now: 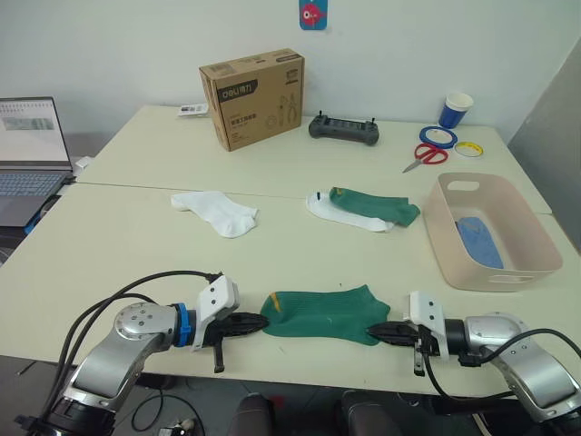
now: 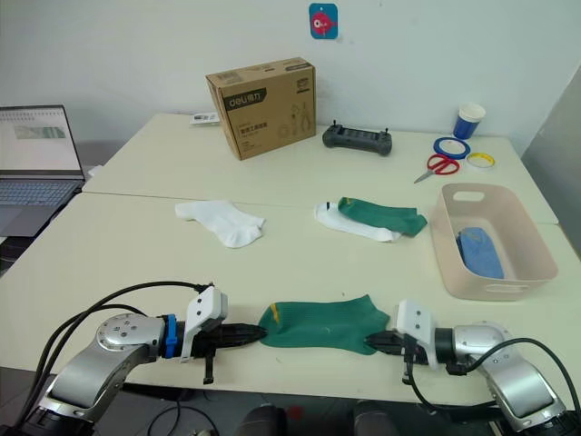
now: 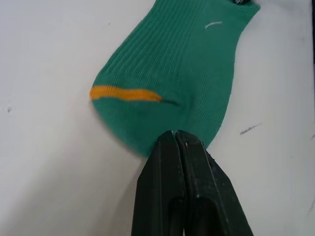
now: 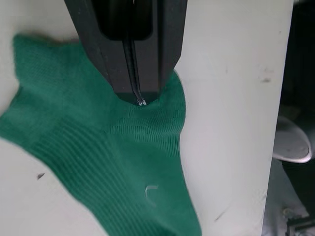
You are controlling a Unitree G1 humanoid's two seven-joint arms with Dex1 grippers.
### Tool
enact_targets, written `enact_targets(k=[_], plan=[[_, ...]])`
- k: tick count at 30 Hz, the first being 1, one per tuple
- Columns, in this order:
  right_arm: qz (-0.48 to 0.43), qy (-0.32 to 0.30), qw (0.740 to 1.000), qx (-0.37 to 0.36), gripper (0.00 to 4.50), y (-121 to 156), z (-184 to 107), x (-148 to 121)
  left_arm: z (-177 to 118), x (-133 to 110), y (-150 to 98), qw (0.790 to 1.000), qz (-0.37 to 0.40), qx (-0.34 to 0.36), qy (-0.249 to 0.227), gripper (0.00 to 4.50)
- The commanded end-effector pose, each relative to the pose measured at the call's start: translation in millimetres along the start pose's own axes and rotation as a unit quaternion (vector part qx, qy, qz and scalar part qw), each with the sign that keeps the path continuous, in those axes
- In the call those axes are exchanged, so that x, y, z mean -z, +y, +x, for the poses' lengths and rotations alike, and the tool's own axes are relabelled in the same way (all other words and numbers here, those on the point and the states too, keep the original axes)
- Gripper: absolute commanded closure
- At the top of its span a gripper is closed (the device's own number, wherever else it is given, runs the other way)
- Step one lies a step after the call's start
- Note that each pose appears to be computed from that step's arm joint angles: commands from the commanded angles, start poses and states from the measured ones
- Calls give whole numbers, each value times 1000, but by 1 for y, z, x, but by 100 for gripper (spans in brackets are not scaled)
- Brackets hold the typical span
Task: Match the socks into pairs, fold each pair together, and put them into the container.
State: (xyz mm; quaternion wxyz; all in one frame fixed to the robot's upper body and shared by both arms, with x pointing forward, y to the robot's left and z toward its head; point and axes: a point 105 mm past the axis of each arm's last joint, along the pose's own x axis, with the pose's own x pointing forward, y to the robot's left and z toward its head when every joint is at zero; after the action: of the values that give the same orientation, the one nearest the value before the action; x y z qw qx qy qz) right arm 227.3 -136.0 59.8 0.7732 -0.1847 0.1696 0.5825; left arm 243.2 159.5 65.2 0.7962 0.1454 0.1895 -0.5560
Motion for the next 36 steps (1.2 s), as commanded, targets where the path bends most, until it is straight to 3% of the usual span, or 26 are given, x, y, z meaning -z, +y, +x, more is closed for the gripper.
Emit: enact_targets(k=[1,4,8,10,12,15,19,26,31,36], plan=[[-12,11,1000,3,450,-4,-11,1,1,3,1,1000,-12,-7,-4,448],[-11,0,1000,7,450,-8,-17,-3,1,-3,1,1000,-13,-6,-17,448],[-2,-47,998,30,450,-16,-28,-29,-8,-23,4,998,-18,-21,-52,448],[-2,-67,996,66,450,-25,-33,-39,-18,-31,14,995,-21,-65,-74,448],[-12,-105,979,175,450,-54,-40,-52,-34,-39,36,981,-35,-154,-108,431],[-8,-132,954,268,391,-77,-41,-56,-50,-37,59,956,-54,-252,-141,360],[-2,-126,927,353,255,-98,-30,-43,-51,-28,73,928,-65,-330,-161,235],[10,-117,897,426,0,-114,-27,-30,-43,-28,71,909,-65,-371,-180,2],[-10,-111,901,418,0,-116,-24,-33,-41,-30,66,919,-55,-352,-170,2],[-74,-93,909,400,0,-133,-9,-56,-22,-63,56,953,-1,-257,-162,2]])
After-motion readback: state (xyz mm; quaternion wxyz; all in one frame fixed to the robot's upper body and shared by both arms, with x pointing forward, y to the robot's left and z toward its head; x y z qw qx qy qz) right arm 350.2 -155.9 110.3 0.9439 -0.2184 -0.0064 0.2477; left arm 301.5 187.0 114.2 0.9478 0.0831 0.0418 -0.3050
